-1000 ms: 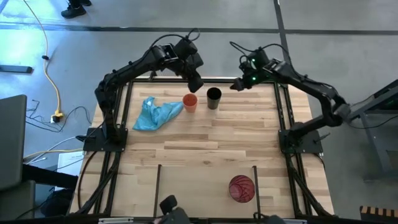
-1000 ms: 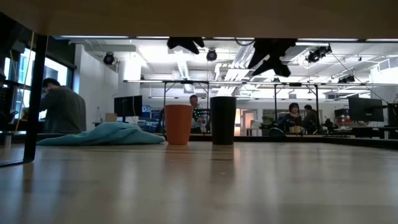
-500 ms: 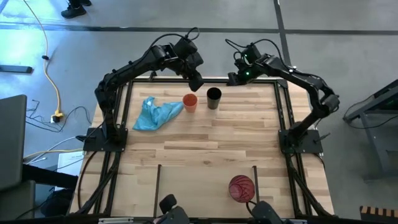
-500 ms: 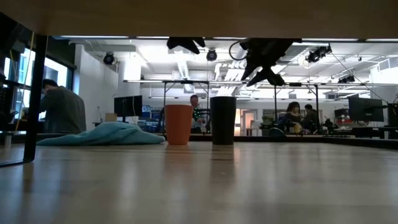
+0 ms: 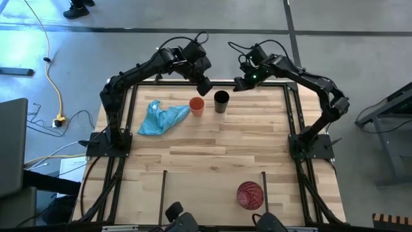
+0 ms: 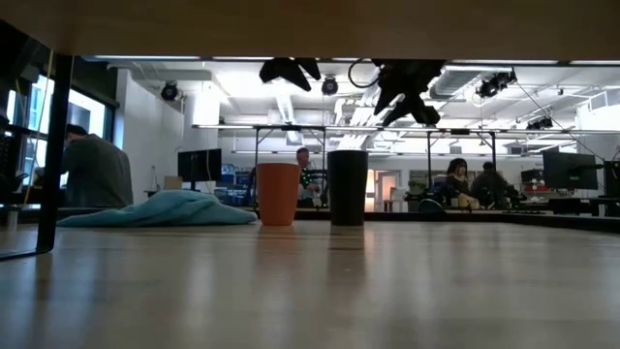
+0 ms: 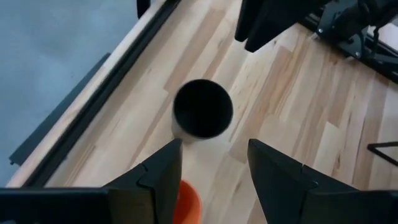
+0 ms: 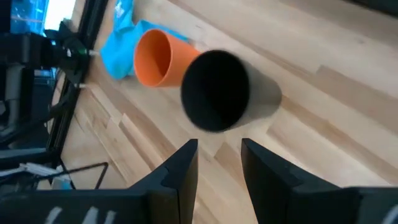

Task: Stack small to large cups/mugs on shelf
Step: Put the black cup on the shelf

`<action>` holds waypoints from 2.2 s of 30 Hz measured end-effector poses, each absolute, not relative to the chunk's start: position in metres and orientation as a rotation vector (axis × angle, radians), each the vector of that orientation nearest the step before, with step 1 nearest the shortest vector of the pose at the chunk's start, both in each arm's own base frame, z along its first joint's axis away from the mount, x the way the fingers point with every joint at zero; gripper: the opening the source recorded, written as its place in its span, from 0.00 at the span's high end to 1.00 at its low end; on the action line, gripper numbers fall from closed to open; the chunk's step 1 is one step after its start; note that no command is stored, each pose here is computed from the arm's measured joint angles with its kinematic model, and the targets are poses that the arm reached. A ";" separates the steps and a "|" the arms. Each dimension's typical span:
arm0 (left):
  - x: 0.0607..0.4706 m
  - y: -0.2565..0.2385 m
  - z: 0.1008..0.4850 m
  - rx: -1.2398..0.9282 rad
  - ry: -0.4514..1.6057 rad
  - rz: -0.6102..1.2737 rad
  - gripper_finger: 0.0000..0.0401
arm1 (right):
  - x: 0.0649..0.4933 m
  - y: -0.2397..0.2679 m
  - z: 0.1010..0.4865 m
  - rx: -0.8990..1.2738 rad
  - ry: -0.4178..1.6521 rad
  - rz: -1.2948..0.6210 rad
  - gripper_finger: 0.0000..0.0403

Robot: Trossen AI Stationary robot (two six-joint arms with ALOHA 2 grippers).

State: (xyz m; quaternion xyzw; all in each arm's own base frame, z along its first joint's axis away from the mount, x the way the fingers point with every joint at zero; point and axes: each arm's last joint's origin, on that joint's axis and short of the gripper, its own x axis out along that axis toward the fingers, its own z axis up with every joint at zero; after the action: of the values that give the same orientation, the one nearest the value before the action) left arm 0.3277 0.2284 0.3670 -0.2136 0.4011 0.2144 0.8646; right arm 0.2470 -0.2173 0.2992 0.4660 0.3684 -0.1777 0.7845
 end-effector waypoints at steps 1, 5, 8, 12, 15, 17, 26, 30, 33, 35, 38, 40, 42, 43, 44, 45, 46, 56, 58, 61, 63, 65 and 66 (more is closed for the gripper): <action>0.328 0.228 0.367 -0.448 0.840 0.448 0.58 | 0.247 -0.215 0.299 1.011 0.815 -0.380 0.72; 0.327 0.228 0.367 -0.454 0.845 0.442 0.58 | 0.248 -0.203 0.297 1.024 0.899 -0.358 0.72; 0.327 0.227 0.367 -0.466 0.845 0.428 0.58 | 0.248 -0.196 0.295 1.044 0.950 -0.352 0.72; 0.327 0.227 0.366 -0.476 0.849 0.427 0.58 | 0.250 -0.191 0.295 1.113 0.965 -0.379 0.72; 0.326 0.226 0.365 -0.483 0.865 0.425 0.58 | 0.254 -0.185 0.295 1.172 0.969 -0.402 0.72; 0.325 0.225 0.365 -0.489 0.879 0.425 0.58 | 0.259 -0.179 0.295 1.187 0.974 -0.396 0.72; 0.319 0.221 0.360 -0.482 0.968 0.401 0.58 | 0.288 -0.168 0.304 1.172 0.812 -0.387 0.72; 0.315 0.218 0.357 -0.481 1.029 0.383 0.58 | 0.290 -0.172 0.304 1.211 0.741 -0.586 0.72; 0.312 0.216 0.356 -0.477 1.070 0.370 0.58 | 0.303 -0.168 0.310 1.246 0.603 -0.622 0.72; 0.310 0.215 0.355 -0.475 1.097 0.361 0.58 | 0.313 -0.166 0.315 1.276 0.520 -0.595 0.72; 0.306 0.212 0.353 -0.465 1.147 0.338 0.58 | 0.317 -0.165 0.310 1.303 0.499 -0.667 0.72; 0.304 0.211 0.352 -0.454 1.175 0.319 0.58 | 0.313 -0.165 0.305 1.314 0.529 -0.739 0.72; 0.303 0.210 0.352 -0.442 1.190 0.305 0.58 | 0.311 -0.162 0.302 1.298 0.559 -0.804 0.72; 0.303 0.210 0.352 -0.433 1.192 0.299 0.58 | 0.310 -0.160 0.300 1.292 0.573 -0.836 0.72; 0.303 0.210 0.352 -0.426 1.192 0.294 0.58 | 0.309 -0.158 0.299 1.291 0.587 -0.860 0.72; 0.303 0.210 0.352 -0.417 1.193 0.288 0.58 | 0.309 -0.157 0.298 1.294 0.592 -0.877 0.72; 0.303 0.210 0.352 -0.407 1.193 0.281 0.58 | 0.309 -0.156 0.298 1.297 0.595 -0.878 0.72; 0.323 0.224 0.359 -0.244 0.959 0.278 0.58 | 0.314 -0.140 0.297 1.260 0.635 -0.870 0.72; 0.326 0.226 0.356 -0.260 0.926 0.299 0.58 | 0.313 -0.138 0.296 1.254 0.657 -0.878 0.72; 0.330 0.232 0.344 -0.308 0.917 0.326 0.58 | 0.311 -0.135 0.298 1.218 0.675 -0.867 0.72; 0.332 0.237 0.328 -0.372 0.961 0.328 0.58 | 0.309 -0.132 0.303 1.200 0.672 -0.843 0.72; 0.337 0.242 0.313 -0.432 0.999 0.330 0.58 | 0.305 -0.128 0.311 1.181 0.661 -0.806 0.72; 0.337 0.245 0.305 -0.464 1.025 0.335 0.58 | 0.302 -0.125 0.317 1.170 0.654 -0.785 0.72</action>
State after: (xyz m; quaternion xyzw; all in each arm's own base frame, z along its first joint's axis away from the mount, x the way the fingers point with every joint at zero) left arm 0.3373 0.2447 0.3055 -0.2188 0.4837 0.1579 0.8326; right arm 0.3020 -0.1253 0.3166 0.5281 0.2953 -0.3542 0.7131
